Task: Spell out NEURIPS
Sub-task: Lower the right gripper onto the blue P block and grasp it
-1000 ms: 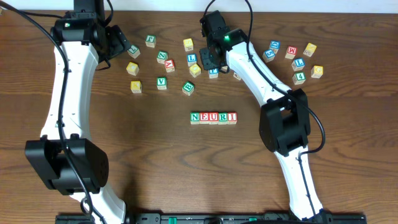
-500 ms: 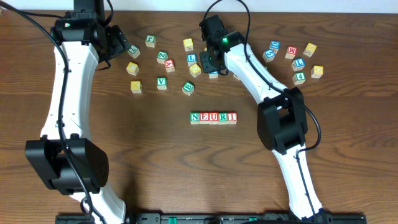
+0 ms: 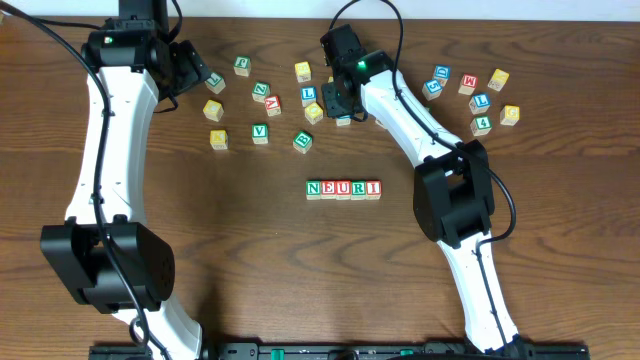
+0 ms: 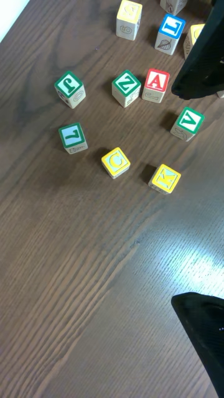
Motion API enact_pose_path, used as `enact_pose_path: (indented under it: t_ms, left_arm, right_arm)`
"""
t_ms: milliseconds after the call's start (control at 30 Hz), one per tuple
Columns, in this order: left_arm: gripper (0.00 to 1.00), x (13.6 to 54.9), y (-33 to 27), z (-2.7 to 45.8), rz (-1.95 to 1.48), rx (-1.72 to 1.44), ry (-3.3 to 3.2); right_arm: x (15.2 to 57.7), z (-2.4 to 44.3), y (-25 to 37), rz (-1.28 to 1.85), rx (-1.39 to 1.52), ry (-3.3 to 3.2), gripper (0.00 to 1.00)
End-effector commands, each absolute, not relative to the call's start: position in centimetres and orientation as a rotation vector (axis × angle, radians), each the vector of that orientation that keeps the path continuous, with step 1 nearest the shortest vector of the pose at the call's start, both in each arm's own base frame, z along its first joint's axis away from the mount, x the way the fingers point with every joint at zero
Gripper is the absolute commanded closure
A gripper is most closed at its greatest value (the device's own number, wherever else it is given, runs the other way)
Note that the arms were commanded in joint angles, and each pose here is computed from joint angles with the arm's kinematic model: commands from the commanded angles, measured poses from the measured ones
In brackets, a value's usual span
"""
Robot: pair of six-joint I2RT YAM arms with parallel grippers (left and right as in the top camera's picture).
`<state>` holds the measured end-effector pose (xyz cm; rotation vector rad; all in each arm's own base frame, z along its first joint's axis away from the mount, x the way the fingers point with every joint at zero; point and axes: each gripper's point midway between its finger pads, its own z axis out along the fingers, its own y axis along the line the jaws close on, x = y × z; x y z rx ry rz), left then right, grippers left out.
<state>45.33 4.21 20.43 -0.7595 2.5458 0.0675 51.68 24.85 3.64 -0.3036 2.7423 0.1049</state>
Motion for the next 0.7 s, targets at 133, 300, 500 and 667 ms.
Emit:
enact_pose_path:
  t_ms: [133, 300, 500, 667]
  left_arm:
    - [0.02, 45.3, 4.5, 19.9, 0.092, -0.759, 2.558]
    - [0.02, 45.3, 4.5, 19.9, 0.092, -0.759, 2.558]
    - [0.03, 45.3, 4.5, 19.9, 0.092, -0.759, 2.558]
    - [0.02, 45.3, 4.5, 19.9, 0.092, -0.759, 2.558]
  right_arm:
    - [51.4, 2.5, 24.9, 0.09, -0.291, 2.764, 0.66]
    - [51.2, 2.0, 24.8, 0.087, -0.286, 2.773, 0.67]
    - [50.9, 1.4, 24.7, 0.082, -0.283, 2.783, 0.67]
    - [51.0, 1.4, 24.7, 0.088, -0.266, 2.78, 0.72]
